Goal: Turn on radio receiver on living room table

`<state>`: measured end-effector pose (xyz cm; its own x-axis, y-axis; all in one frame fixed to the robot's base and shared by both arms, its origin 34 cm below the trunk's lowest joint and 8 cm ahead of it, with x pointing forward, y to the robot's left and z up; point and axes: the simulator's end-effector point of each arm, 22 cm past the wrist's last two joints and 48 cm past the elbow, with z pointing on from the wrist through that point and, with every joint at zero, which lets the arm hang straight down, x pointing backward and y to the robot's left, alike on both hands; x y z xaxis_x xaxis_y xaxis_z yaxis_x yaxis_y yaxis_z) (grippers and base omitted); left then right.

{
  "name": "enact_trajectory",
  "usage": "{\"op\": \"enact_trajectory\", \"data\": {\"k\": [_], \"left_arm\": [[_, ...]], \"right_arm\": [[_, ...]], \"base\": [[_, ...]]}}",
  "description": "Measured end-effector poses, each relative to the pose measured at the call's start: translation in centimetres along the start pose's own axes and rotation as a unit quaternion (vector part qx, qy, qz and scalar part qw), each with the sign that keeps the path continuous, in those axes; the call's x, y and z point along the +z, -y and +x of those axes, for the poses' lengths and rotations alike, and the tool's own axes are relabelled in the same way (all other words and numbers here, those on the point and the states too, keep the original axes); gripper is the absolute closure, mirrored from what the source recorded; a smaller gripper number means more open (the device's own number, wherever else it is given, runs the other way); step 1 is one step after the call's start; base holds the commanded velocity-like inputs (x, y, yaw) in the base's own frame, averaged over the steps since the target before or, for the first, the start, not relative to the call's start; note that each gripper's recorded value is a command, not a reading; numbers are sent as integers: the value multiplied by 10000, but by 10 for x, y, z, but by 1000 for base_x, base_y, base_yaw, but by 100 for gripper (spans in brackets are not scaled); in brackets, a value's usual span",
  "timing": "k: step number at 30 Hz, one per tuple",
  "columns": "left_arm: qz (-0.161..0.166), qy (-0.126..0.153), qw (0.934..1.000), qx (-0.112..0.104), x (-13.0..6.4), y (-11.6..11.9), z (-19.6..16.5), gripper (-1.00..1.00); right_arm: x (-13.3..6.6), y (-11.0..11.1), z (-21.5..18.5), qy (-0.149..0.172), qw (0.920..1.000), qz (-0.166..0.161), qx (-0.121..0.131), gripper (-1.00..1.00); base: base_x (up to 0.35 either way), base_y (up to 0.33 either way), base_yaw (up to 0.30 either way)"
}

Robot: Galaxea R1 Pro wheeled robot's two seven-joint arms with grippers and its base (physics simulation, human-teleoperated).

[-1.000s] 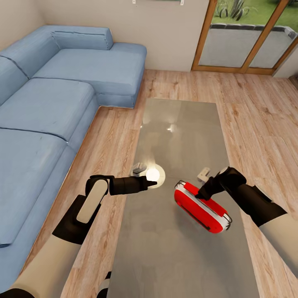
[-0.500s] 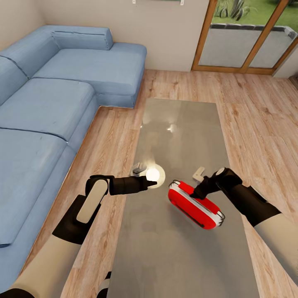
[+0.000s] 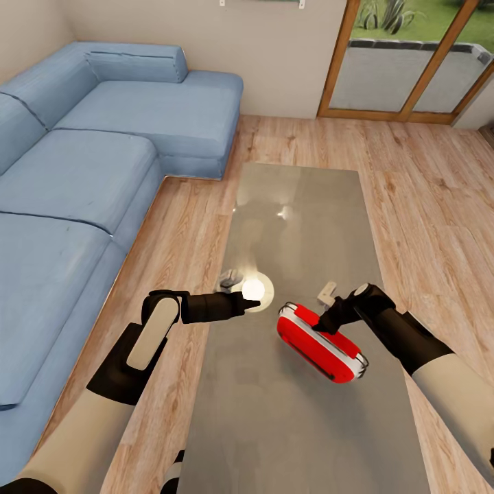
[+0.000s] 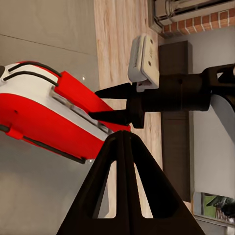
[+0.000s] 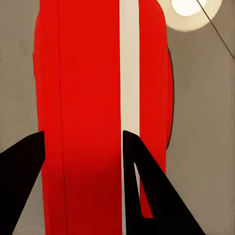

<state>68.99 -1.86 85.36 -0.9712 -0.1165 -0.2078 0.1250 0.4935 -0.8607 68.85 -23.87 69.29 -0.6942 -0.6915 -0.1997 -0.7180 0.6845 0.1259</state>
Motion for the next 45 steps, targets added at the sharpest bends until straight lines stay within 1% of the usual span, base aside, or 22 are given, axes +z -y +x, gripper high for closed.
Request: {"op": "enact_trajectory", "data": {"k": [4,11,12,15,16,26,34,39,45], "left_arm": [[3,1,10000,-1,0,0,0,100],[5,0,10000,-1,0,0,0,100],[5,0,10000,-1,0,0,0,100],[5,-1,10000,-1,0,0,0,100],[5,0,10000,-1,0,0,0,100],[6,1,10000,-1,0,0,0,100],[13,1,10000,-1,0,1,0,100],[11,1,10000,-1,0,1,0,100],[4,-5,10000,13,0,1,0,100]], "right_arm": [[0,0,-2,60,10000,-4,-64,100],[1,0,-4,105,9999,-13,-107,100],[1,-1,-4,107,9999,-13,-111,-100],[3,-1,0,56,10000,-40,-68,-100],[7,-1,6,-7,10000,-64,-34,-100],[9,-1,8,-2,10000,-79,-60,-100],[8,1,10,-40,10000,-62,-29,-100],[6,3,11,-44,10000,-25,-23,-100],[-5,16,5,80,9999,87,74,-100]], "base": [[0,0,0],[0,0,0],[0,0,0],[0,0,0],[0,0,0],[0,0,0],[0,0,0],[0,0,0],[0,0,0]]}}
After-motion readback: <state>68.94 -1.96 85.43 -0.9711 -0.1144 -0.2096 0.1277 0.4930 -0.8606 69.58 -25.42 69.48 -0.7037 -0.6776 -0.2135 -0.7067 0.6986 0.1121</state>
